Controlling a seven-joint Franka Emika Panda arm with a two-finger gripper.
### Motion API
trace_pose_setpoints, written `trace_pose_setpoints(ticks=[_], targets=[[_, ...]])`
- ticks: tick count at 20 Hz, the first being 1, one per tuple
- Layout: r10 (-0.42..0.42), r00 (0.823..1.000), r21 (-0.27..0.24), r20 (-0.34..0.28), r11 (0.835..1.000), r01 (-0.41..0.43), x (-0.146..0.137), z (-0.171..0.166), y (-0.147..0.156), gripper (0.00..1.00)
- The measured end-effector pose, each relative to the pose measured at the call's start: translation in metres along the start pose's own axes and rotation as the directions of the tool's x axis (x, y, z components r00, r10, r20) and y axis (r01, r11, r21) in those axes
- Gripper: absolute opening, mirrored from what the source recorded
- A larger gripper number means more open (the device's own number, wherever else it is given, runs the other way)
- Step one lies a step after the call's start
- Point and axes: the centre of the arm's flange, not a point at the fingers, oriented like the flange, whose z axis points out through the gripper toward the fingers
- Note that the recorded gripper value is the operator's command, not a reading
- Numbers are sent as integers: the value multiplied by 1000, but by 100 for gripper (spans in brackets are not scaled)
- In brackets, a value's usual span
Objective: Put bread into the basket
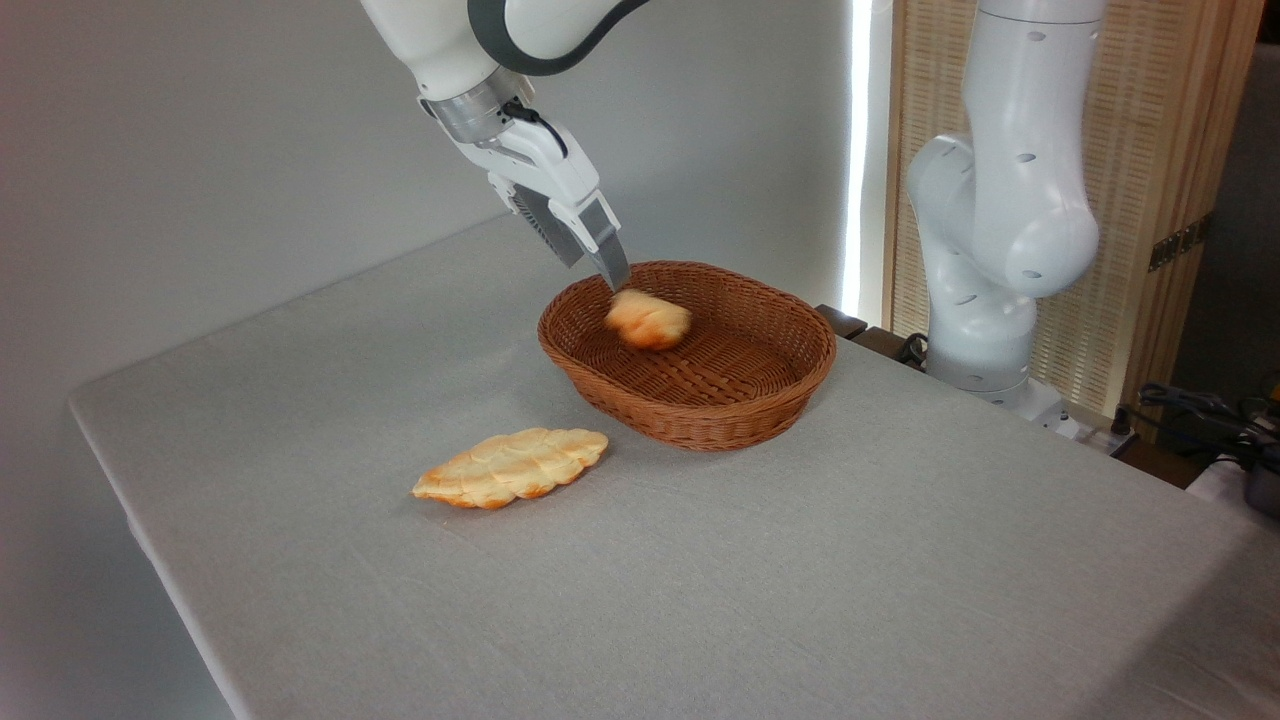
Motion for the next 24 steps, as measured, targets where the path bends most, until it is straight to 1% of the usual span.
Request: trace_pose_setpoints(ticks=[3, 5, 6, 7, 9, 11, 13, 15, 17, 20, 21, 22, 24], targets=[[15, 1000, 2, 12, 1000, -15, 2, 4, 8, 100], [15, 1000, 4, 5, 1000, -15, 3, 2, 7, 100], [11, 1000, 12, -19, 1000, -10, 4, -1, 4, 100], [4, 998, 25, -57, 1000, -2, 6, -7, -2, 100], [-23, 988, 74, -150, 997, 35, 7, -22, -27, 100], [-34, 976, 115, -216, 992, 60, 1, -37, -59, 100], [-47, 960, 131, -275, 988, 86, -9, -49, -92, 100], [-69, 939, 150, -338, 981, 126, -22, -62, -126, 100], [-76, 929, 182, -362, 972, 151, -37, -72, -151, 100], [-81, 921, 196, -382, 966, 166, -56, -80, -181, 100], [-72, 921, 200, -384, 967, 159, -65, -81, -194, 100], [-59, 923, 205, -380, 968, 147, -69, -80, -200, 100], [-21, 930, 218, -367, 970, 107, -77, -77, -214, 100]])
